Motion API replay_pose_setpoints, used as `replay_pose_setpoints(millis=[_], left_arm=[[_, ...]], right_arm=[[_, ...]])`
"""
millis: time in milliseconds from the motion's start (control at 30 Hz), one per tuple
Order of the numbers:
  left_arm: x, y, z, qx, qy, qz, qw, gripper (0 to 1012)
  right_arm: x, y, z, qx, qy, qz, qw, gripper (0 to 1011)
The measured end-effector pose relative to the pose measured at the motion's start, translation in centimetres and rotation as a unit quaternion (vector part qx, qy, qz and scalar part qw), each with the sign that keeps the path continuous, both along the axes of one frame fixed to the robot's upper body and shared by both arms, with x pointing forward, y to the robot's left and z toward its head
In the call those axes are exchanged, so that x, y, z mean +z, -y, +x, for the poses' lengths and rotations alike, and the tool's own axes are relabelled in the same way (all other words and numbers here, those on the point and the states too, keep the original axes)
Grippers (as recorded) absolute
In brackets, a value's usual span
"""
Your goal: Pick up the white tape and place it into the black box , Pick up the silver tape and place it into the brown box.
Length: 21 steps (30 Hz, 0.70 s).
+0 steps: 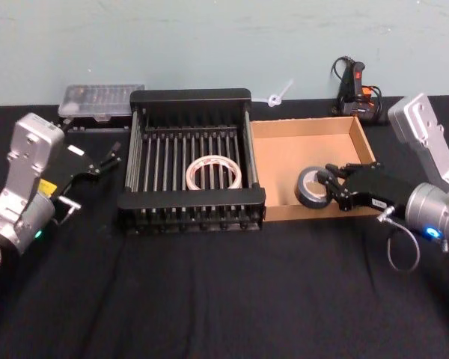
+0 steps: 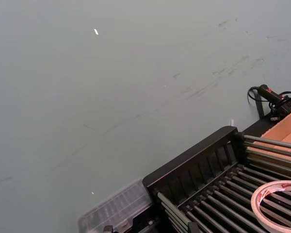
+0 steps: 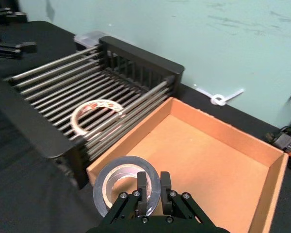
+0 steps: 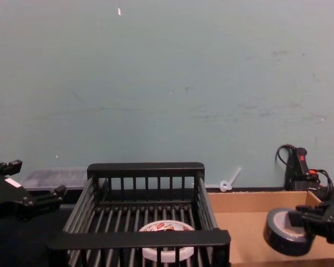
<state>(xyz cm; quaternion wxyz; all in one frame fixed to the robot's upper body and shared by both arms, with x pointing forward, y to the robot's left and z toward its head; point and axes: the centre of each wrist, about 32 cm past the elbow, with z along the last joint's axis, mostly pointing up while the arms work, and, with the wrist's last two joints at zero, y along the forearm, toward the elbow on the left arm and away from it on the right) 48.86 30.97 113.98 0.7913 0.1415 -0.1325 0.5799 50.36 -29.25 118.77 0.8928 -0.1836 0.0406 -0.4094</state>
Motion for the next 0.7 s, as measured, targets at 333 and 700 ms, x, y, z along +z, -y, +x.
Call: replay_pose_setpoints(millis=[333, 700], left_arm=[[0.0, 0.0, 0.0, 0.000, 0.000, 0.000, 1.0000, 1002], [0.0, 0.0, 0.0, 0.000, 0.000, 0.000, 1.0000, 1001]], right_arm=[[-0.5, 0.0, 2.8, -0.029, -0.001, 0.003, 0.9996, 169], [-1.1, -0.1, 4.3, -0.044, -0.005, 0.012, 0.9990, 170]])
